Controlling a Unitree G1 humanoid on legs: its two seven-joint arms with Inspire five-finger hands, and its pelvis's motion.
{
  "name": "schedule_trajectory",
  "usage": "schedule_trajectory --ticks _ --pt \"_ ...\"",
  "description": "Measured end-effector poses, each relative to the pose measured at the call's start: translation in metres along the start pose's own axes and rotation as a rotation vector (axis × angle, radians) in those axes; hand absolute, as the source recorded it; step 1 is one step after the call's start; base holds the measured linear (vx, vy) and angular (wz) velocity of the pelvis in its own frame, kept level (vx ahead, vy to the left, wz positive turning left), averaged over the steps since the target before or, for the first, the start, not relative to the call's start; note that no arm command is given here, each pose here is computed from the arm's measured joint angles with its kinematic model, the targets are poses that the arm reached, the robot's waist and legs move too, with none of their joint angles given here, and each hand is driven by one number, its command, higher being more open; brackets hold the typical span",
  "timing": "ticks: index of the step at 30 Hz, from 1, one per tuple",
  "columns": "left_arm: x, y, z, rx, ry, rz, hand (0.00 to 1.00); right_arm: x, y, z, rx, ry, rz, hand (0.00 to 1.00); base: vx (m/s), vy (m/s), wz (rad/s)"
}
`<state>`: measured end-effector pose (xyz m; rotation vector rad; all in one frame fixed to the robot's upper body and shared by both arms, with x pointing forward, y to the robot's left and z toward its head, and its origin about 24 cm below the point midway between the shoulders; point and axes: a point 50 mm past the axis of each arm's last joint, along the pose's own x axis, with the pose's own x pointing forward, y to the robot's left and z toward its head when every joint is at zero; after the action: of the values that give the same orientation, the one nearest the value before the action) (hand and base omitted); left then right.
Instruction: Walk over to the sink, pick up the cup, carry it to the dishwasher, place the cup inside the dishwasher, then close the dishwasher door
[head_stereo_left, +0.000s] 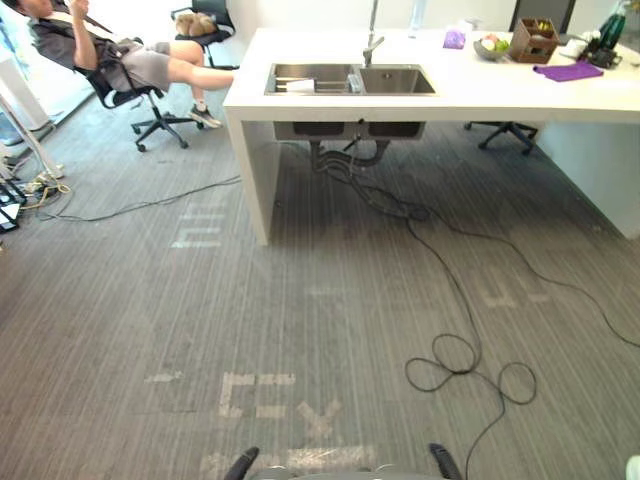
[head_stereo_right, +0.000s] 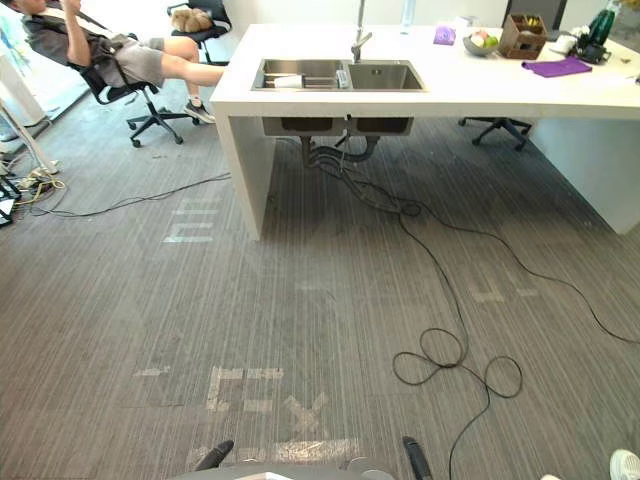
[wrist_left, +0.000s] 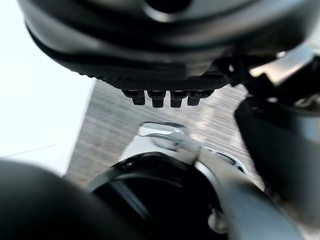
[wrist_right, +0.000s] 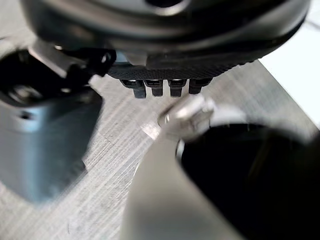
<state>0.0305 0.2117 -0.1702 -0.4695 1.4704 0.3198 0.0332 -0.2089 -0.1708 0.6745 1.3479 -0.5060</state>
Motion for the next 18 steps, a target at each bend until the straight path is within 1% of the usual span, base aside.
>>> schedule_trajectory --ticks 2,3,4,6,8,10,12,14,16,18 --pt "0.0 -0.005 0.009 -0.055 -0.049 -0.027 1.0 0.0 0.0 0.001 0.017 -0.021 0.0 1.0 0.04 0.028 -0.15" --pt "0.001 -0.015 0.019 -0.04 -0.077 -0.061 1.0 0.0 0.001 0.003 0.015 -0.043 0.002 1.0 0.05 0.008 0.05" --pt "0.001 -0.02 0.023 -0.025 -0.09 -0.08 1.0 0.0 0.002 0.005 0.013 -0.053 0.002 1.0 0.03 -0.003 0.1" --pt "0.0 -0.028 0.031 -0.005 -0.111 -0.106 1.0 0.0 0.002 0.009 -0.01 -0.085 -0.001 1.0 0.0 -0.016 0.09" --pt "0.0 -0.03 0.035 0.017 -0.121 -0.108 1.0 0.0 0.009 0.018 -0.052 -0.126 0.007 1.0 0.0 -0.03 0.15" --pt "-0.002 -0.036 0.044 0.031 -0.157 -0.118 1.0 -0.001 0.023 0.033 -0.073 -0.18 0.035 1.0 -0.04 -0.024 0.35" --pt "-0.005 -0.043 0.054 0.056 -0.211 -0.091 1.0 -0.004 0.05 0.054 -0.091 -0.257 0.101 1.0 -0.06 -0.019 0.48" --pt "-0.006 -0.049 0.06 0.071 -0.243 -0.077 1.0 -0.007 0.066 0.065 -0.1 -0.297 0.139 1.0 -0.06 -0.008 0.41" --pt "-0.008 -0.058 0.067 0.083 -0.29 -0.079 1.0 -0.01 0.079 0.074 -0.127 -0.35 0.177 1.0 -0.06 0.003 0.38" --pt "-0.012 -0.076 0.078 0.141 -0.376 -0.086 1.0 -0.014 0.091 0.081 -0.141 -0.395 0.227 1.0 -0.04 0.015 0.25"
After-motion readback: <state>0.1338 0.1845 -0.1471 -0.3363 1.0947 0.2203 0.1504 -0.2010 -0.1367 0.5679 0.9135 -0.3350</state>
